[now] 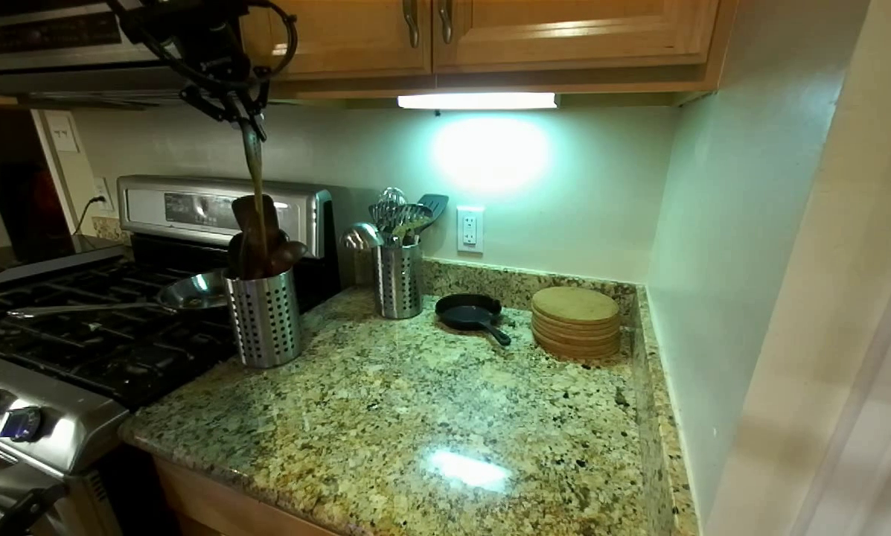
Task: Put the wooden spoon with holes on the counter
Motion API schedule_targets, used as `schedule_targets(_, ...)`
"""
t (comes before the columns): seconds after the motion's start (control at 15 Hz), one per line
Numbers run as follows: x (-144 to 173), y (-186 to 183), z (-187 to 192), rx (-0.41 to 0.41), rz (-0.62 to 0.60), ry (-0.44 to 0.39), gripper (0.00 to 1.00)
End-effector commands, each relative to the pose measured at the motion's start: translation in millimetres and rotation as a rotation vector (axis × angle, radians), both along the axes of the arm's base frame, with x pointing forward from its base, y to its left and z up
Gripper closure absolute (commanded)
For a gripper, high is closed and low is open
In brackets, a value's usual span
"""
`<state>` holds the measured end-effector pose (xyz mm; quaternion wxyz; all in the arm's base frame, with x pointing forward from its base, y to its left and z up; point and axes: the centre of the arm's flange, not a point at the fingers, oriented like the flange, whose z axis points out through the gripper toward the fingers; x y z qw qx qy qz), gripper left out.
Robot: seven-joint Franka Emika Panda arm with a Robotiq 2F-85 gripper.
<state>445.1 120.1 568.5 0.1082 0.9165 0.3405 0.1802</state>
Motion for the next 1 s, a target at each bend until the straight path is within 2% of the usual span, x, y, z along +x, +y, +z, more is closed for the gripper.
schedule_targets(0.0, -18, -12, 47, -0.049, -0.034, -0.077, 0.92)
schedule_targets(0.27, -36, -22, 92, -0.113, -0.067, -0.17, 0.92)
schedule_targets(0.47, -46, -38, 114, -0.137, -0.111, -0.196, 0.92)
schedule_targets(0.73, -45, -73, 111, -0.106, -0.184, -0.134, 0.92)
schedule_targets(0.93, -40, -108, 85, -0.054, -0.242, -0.059, 0.92)
